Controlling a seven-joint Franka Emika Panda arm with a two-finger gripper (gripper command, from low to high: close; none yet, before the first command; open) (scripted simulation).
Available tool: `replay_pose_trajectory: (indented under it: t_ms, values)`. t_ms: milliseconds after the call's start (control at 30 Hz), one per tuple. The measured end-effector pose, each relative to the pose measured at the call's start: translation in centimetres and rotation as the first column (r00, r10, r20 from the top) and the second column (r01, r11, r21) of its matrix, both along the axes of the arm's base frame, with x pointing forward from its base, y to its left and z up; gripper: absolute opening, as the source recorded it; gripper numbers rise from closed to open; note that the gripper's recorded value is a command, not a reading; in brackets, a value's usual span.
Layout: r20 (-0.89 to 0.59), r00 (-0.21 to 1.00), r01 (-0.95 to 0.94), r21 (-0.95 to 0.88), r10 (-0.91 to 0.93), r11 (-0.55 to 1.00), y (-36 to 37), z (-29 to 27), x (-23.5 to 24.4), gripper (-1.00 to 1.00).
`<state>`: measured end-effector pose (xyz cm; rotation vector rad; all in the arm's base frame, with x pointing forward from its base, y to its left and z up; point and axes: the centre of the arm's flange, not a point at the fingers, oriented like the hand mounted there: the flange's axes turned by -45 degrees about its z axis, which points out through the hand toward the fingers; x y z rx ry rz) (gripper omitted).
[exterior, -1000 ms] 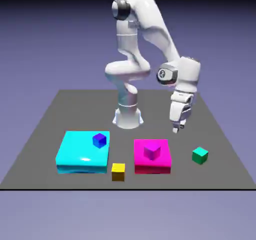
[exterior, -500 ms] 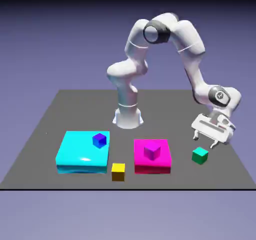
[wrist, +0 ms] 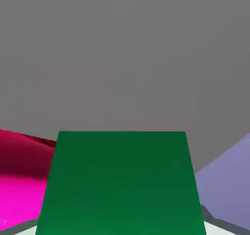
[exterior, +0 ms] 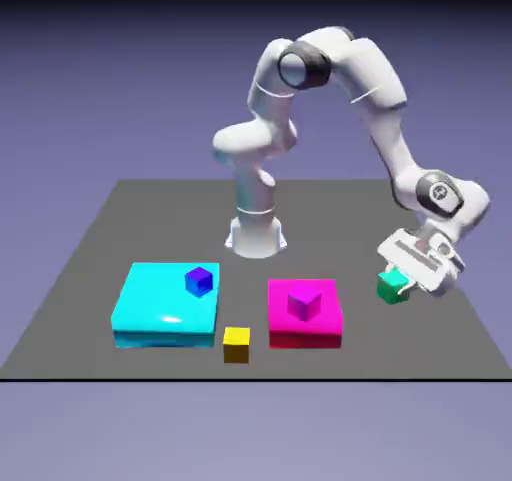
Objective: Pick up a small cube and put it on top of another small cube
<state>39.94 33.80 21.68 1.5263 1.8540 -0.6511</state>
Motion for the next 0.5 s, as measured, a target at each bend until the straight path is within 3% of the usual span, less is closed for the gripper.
replay_pose_trajectory:
  t_ms: [267,400,433,500]
  values:
    - [-0.028,0.863,0.505,0.015,-0.504,0.863,-12.8,7.4,7.2,-1.00]
    - [-0.028,0.863,0.505,0.015,-0.504,0.863,-16.0,2.5,6.2,-1.00]
    - [-0.028,0.863,0.505,0.015,-0.504,0.863,-16.3,2.0,6.1,1.00]
    - [-0.027,0.864,0.503,0.015,-0.503,0.864,-16.3,2.0,6.1,1.00]
